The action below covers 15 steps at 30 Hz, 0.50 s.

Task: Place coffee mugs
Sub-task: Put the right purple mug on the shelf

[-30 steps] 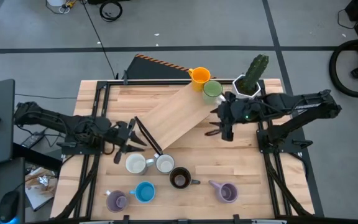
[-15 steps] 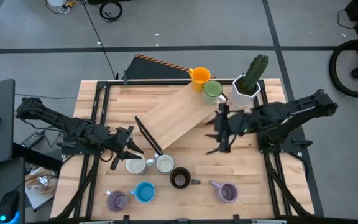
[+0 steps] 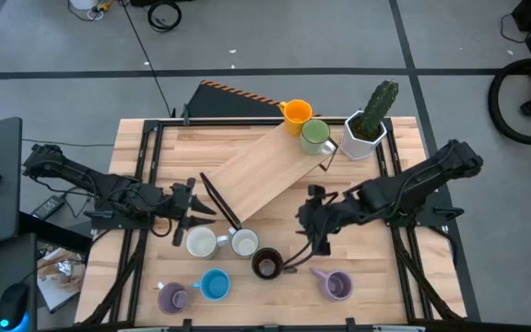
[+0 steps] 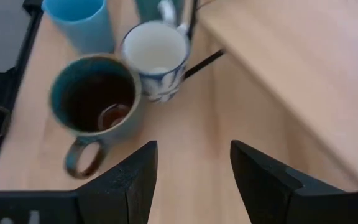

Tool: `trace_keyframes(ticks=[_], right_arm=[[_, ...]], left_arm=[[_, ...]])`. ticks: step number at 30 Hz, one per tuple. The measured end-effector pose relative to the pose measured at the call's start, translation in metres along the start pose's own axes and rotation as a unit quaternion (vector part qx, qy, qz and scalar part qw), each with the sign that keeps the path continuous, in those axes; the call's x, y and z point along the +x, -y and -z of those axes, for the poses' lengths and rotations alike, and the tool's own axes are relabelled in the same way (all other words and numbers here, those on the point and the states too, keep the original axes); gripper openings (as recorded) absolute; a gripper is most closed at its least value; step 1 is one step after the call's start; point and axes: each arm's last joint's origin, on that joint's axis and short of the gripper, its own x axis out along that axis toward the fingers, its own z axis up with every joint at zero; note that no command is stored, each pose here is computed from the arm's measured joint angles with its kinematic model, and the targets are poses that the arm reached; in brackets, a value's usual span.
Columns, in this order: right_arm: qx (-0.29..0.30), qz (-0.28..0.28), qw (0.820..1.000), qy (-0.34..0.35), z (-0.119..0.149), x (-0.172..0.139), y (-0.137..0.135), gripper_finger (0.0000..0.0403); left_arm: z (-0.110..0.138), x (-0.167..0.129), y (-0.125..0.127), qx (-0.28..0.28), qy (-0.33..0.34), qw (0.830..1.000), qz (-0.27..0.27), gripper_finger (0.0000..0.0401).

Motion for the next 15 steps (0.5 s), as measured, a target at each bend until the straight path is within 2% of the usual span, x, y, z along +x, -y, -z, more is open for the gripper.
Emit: trace_keyframes(ticks=[4,8,10,12,15], right_arm=[[0.032,-0.024,0.999,-0.019,0.002,0.010,-0.006,0.0208],[0.029,-0.032,0.998,-0.047,0.006,0.026,-0.013,0.0208],[0.035,-0.059,0.995,-0.070,0.009,0.032,-0.016,0.0208],[0.056,-0.090,0.990,-0.095,0.011,0.036,-0.019,0.0208],[0.101,-0.104,0.980,-0.137,0.016,0.040,-0.020,0.0208]], left_arm=[[0.000,0.000,-0.001,0.000,0.002,1.000,-0.012,0.0107],[0.000,0.000,-0.001,0.010,0.003,1.000,-0.015,0.0107],[0.000,0.000,-0.001,0.024,0.004,0.999,-0.024,0.0107],[-0.001,0.000,-0.002,0.034,0.007,0.999,-0.038,0.0107],[-0.001,0.000,-0.003,0.057,0.009,0.997,-0.058,0.0107]])
